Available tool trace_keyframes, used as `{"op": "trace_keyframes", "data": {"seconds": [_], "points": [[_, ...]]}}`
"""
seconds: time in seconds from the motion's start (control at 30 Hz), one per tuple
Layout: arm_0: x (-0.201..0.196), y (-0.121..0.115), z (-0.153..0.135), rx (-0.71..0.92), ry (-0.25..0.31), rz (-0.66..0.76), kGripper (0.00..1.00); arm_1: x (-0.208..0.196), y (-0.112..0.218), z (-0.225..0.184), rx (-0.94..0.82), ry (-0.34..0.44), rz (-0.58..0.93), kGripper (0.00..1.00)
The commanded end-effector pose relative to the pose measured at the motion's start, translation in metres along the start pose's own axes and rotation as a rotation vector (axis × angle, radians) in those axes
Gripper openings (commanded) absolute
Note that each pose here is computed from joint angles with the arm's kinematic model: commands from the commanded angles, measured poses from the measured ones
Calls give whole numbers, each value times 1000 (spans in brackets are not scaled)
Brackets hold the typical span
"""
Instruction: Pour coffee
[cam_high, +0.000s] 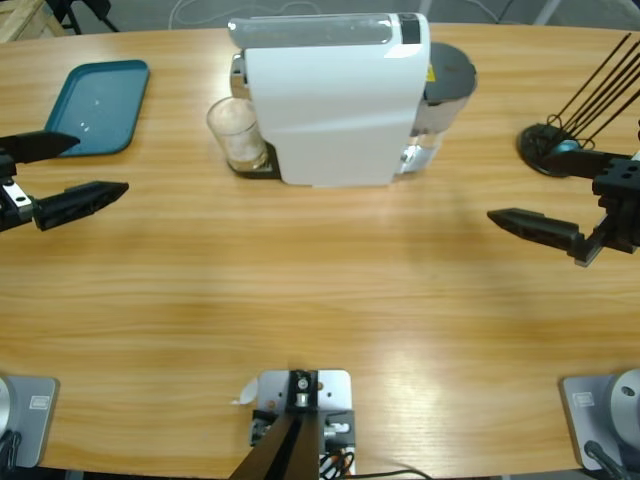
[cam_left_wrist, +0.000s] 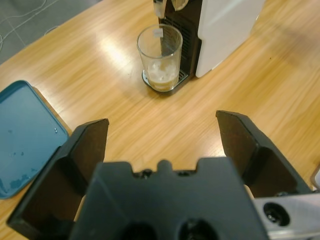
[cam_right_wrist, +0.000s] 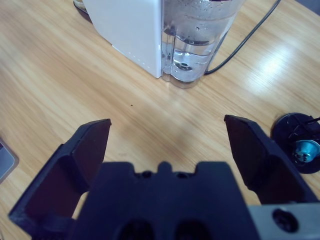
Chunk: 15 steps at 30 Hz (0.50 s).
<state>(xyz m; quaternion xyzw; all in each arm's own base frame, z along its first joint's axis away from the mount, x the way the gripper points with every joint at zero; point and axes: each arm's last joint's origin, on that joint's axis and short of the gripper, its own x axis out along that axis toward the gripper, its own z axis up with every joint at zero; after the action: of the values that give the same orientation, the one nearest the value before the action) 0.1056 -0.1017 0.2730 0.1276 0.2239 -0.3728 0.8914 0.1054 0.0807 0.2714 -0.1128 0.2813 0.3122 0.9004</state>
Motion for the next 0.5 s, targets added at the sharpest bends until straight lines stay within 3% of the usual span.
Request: {"op": "trace_keyframes", "data": {"seconds": [0.03,0.3,0.5], "points": [[42,-2,8,16,21,-36,952,-1,2,-10,-6,15,20,1000],[118,-4,-2,-23,98,-49,996,2,2,-9,-9,28,22,1000],[147,-2,0,-31,54,-52,996,3,2,-9,-11,35,24,1000]]}}
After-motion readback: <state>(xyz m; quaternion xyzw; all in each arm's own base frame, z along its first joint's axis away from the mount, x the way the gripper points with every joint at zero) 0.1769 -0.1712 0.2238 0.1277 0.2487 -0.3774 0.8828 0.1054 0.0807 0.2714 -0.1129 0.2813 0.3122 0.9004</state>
